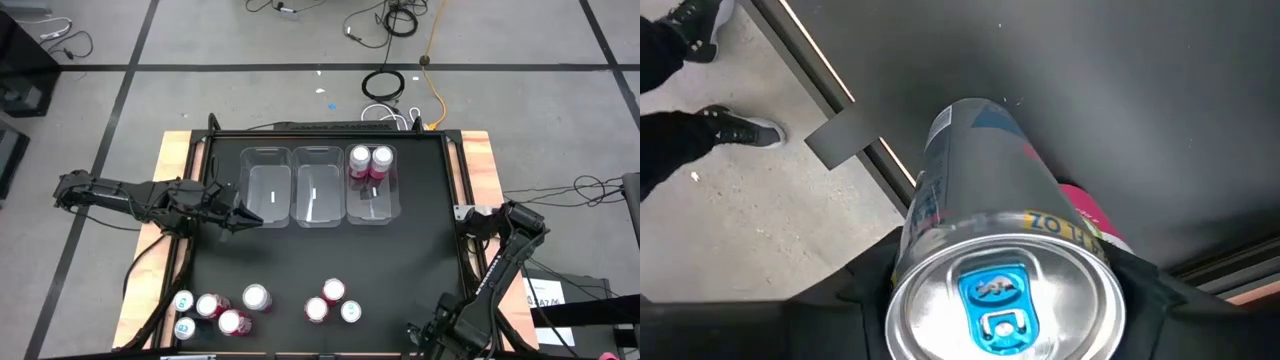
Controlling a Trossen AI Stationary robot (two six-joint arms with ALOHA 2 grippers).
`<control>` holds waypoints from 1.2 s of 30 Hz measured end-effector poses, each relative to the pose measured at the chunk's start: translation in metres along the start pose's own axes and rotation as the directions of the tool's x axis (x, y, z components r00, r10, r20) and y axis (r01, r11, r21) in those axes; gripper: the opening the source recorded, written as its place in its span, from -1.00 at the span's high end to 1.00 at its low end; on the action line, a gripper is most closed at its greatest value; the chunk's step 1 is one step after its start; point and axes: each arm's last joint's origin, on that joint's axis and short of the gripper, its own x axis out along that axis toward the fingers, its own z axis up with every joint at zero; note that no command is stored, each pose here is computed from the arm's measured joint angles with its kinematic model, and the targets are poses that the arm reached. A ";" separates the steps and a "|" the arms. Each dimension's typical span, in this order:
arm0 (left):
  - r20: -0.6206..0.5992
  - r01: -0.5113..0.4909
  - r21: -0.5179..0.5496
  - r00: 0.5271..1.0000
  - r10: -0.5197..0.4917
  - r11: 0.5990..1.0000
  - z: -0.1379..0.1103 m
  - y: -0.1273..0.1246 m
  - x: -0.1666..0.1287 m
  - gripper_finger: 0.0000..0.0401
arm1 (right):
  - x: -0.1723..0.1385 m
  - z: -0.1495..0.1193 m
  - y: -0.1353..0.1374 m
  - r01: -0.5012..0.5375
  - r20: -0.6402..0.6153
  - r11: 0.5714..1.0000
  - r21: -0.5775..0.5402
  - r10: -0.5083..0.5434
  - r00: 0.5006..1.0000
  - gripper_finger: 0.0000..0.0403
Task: Sort soda cans
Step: Put the blue soda can into the center transparent bin
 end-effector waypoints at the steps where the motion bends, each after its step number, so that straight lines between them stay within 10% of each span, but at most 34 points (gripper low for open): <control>1: 0.000 0.000 0.000 1.000 0.000 1.000 0.000 0.000 0.000 0.79 | 0.000 0.000 0.000 0.000 0.000 1.000 -0.010 0.000 1.000 -0.07; 18: 0.008 -0.027 -0.001 1.000 0.027 1.000 0.000 0.001 0.000 0.79 | -0.082 0.064 -0.064 -0.020 0.242 0.998 0.057 0.005 0.970 -0.08; 36: 0.074 -0.299 0.110 0.953 0.293 0.948 0.004 0.017 -0.002 0.79 | -0.181 0.256 -0.135 -0.031 0.615 0.999 0.025 0.009 0.788 -0.08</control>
